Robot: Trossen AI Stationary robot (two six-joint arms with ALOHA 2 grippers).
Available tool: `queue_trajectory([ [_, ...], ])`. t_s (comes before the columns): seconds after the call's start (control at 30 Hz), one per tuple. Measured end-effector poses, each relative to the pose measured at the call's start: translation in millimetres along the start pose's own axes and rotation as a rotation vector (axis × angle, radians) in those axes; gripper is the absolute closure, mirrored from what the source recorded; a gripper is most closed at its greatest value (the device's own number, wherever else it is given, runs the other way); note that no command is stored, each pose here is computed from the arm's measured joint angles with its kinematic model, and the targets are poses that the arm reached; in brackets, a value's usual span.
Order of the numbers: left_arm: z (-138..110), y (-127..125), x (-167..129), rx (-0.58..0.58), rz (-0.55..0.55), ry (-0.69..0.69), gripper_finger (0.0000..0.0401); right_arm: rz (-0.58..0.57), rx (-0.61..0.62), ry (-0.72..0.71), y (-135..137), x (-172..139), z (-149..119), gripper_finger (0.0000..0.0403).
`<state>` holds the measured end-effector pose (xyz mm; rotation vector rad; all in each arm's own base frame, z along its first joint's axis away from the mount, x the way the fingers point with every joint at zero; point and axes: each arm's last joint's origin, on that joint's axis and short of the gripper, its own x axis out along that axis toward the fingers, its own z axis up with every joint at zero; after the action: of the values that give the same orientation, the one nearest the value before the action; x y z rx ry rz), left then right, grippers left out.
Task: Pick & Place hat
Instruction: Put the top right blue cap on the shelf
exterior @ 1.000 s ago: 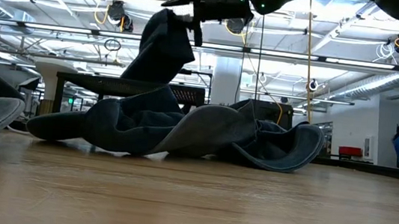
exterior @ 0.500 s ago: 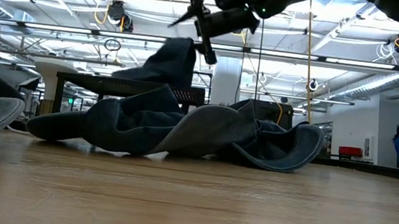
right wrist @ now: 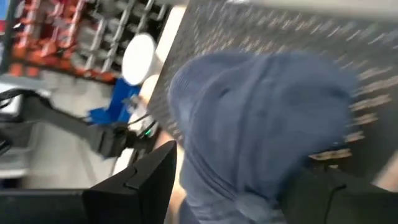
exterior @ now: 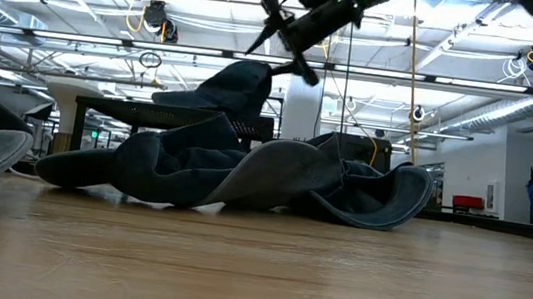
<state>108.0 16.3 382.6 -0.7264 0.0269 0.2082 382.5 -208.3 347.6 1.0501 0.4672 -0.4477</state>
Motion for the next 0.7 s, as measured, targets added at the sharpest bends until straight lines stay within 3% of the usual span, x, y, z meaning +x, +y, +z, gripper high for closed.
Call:
queue_trajectory([
  [0.2,0.4,-0.3,2.3,-0.034,0.001,-0.003,0.0242,-0.145,-0.057,-0.070,5.9,-43.5,-3.5,0.0176],
  [0.43,0.2,0.0,32.3,-0.081,0.030,0.000,0.0242,-0.306,-0.120,-0.117,10.3,-97.5,-14.1,0.0181],
  [0.7,5.1,8.5,70.5,-0.170,0.175,0.048,0.0243,-0.265,-0.227,-0.202,26.6,-158.4,-24.0,0.0179],
])
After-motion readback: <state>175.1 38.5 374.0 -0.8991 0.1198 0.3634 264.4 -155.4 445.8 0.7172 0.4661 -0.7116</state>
